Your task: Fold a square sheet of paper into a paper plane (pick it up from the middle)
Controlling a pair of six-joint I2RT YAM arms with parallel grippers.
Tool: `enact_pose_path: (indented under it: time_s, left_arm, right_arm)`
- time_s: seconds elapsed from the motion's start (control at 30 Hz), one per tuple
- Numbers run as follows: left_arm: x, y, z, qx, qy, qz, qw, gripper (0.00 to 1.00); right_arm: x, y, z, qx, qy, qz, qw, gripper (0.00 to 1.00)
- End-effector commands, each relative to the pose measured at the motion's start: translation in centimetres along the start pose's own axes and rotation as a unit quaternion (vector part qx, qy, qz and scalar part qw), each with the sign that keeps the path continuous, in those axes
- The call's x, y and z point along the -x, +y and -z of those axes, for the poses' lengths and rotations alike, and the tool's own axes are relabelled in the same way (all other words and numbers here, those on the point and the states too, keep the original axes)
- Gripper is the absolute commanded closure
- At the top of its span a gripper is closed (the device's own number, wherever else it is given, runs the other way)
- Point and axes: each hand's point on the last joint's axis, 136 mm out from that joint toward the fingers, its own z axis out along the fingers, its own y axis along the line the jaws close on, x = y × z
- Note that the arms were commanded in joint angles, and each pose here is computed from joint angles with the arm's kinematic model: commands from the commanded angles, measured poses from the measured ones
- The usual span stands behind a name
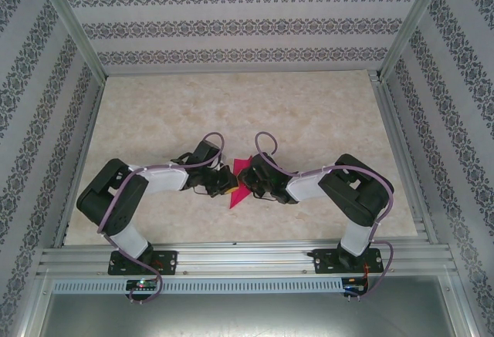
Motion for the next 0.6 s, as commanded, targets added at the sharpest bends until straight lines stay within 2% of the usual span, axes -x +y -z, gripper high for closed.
enact_pose_path:
  time_s: [0.0, 0.13, 0.27, 0.43, 0.57]
  left_arm:
    - [-1.1, 2.0, -0.8, 0.023, 0.009, 0.006, 1.000, 0.88]
    - [-1.5, 2.6, -1.1, 0.032, 0.019, 0.006, 0.999, 0.89]
    - [-2.2, 4.6, -0.8, 0.074, 0.028, 0.011, 0.997, 0.92]
    - [-2.9, 6.9, -0.5, 0.110, 0.025, 0.020, 0.993, 0.96]
    - [-3.1, 7.6, -0.5, 0.125, 0.030, 0.015, 0.992, 0.98]
  right_arm:
    - [-1.8, -7.2, -0.4, -0.118, 0.034, 0.002, 0.992, 0.88]
    - [-1.6, -7.3, -0.5, -0.119, 0.034, 0.001, 0.992, 0.88]
    - [-1.1, -6.6, -0.1, -0.111, 0.031, 0.017, 0.993, 0.86]
    - [0.6, -1.6, 0.6, -0.046, 0.061, 0.099, 0.992, 0.82]
    - [2.0, 2.1, 2.5, -0.003, 0.061, 0.158, 0.986, 0.80]
